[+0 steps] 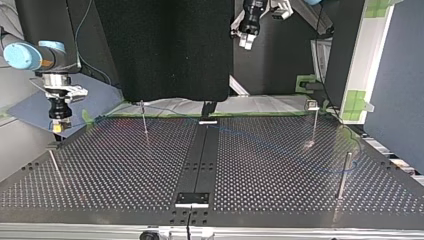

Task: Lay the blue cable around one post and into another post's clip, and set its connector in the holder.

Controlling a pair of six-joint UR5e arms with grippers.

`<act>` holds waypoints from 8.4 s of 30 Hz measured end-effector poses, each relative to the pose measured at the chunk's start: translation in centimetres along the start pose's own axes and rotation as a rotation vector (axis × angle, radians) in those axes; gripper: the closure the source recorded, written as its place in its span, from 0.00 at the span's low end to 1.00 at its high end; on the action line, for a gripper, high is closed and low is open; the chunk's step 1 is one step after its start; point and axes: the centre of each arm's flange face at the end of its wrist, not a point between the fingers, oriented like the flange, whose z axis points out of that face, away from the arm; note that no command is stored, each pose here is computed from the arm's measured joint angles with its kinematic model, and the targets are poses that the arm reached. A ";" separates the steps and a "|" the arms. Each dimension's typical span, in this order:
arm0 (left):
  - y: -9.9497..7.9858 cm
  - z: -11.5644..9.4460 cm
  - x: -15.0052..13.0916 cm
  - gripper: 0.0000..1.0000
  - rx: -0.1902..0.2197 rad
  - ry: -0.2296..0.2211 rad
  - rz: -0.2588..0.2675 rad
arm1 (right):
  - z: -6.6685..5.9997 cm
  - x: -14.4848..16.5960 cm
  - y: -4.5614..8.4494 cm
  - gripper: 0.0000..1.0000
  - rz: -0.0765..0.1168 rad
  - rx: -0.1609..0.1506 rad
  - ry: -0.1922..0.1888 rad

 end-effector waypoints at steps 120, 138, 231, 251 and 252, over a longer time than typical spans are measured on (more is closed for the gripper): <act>0.1 1.5 -0.7 0.00 -0.030 0.035 0.037 | 2.3 6.2 -0.2 1.00 -0.076 -0.020 -0.064; 0.3 1.6 -0.7 0.00 -0.036 0.041 0.040 | 2.5 6.0 -0.4 1.00 0.026 -0.054 -0.053; 0.6 1.7 -0.6 0.00 -0.045 0.046 0.044 | 4.0 6.0 -0.9 1.00 0.017 0.021 -0.089; 0.6 1.8 -0.5 0.00 -0.044 0.047 0.047 | 4.0 6.2 -0.2 1.00 0.015 0.041 -0.081; 0.6 1.8 -0.5 0.00 -0.044 0.048 0.047 | 4.0 6.2 -0.2 1.00 0.015 0.042 -0.081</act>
